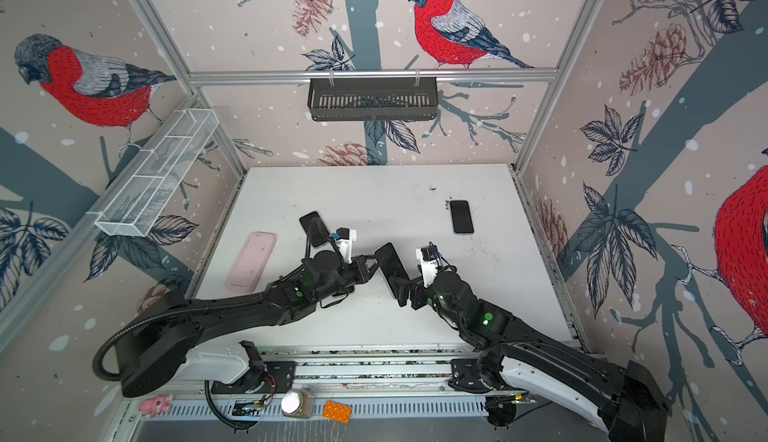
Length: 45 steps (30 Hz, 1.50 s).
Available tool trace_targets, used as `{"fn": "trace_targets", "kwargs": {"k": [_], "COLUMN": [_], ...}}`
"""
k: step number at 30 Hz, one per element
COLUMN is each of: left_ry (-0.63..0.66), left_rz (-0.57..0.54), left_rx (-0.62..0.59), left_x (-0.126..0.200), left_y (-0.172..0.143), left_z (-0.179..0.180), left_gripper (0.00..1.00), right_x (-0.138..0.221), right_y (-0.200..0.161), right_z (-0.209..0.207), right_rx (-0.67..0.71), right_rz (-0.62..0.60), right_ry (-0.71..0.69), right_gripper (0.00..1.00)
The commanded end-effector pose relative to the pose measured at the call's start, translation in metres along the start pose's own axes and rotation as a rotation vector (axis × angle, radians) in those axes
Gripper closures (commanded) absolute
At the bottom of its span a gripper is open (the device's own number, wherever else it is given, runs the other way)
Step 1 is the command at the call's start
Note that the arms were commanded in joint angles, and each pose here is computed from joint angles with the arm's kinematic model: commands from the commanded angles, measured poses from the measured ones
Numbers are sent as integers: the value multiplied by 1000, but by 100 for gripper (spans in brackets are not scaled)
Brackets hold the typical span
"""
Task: Take the phone out of the phone case
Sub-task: Pass the phone, then remove the phone case from the phone.
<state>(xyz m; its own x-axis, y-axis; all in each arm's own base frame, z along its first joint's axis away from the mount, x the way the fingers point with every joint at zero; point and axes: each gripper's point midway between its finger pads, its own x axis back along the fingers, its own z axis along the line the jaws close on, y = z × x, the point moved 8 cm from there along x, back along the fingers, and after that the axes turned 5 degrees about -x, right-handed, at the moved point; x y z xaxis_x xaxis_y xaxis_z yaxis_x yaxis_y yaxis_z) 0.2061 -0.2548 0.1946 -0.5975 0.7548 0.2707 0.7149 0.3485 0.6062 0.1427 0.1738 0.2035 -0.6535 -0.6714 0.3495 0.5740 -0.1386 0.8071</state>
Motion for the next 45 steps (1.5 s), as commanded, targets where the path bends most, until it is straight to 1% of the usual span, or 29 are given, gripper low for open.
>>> {"fn": "trace_targets", "kwargs": {"k": [1,5,8,12,14,17,19,24,27,29,31,37,41,45], "left_ry": [-8,-42,-84,-154,-207,-279,-330,-428,-468,-485,-495,-507,-504,-500], "left_rz": [-195,-332,-406,-469,-513,-548,-556,-550,-519,-502,-495,-495,-501,-495], "left_rx": [81,123,150,223,282,369,420,531,573,594,617,648,653,648], "left_x": [16,38,50,61,68,74,76,79,77,75,73,71,71,70], "left_y": [28,50,61,65,65,63,62,55,51,49,47,41,39,36], "left_z": [-3,-11,-21,-23,-22,-18,-17,-12,-12,-12,-11,-10,-10,-11], "left_gripper": [100,100,100,100,100,100,100,100,100,100,100,100,100,100], "right_x": [9,20,25,29,31,31,30,31,35,36,37,33,25,17], "right_y": [15,24,27,29,29,24,21,16,17,20,22,25,27,30], "right_z": [11,17,18,19,20,19,15,4,-1,-1,0,3,6,10], "right_rx": [-114,-216,-278,-351,-380,-406,-432,-506,-536,-533,-525,-509,-502,-495], "right_rz": [-77,-152,-190,-216,-235,-260,-274,-322,-353,-362,-358,-340,-316,-293], "right_ry": [85,173,212,243,294,358,368,455,509,540,559,597,608,623], "right_gripper": [0,0,0,0,0,0,0,0,4,6,11,27,32,33]}}
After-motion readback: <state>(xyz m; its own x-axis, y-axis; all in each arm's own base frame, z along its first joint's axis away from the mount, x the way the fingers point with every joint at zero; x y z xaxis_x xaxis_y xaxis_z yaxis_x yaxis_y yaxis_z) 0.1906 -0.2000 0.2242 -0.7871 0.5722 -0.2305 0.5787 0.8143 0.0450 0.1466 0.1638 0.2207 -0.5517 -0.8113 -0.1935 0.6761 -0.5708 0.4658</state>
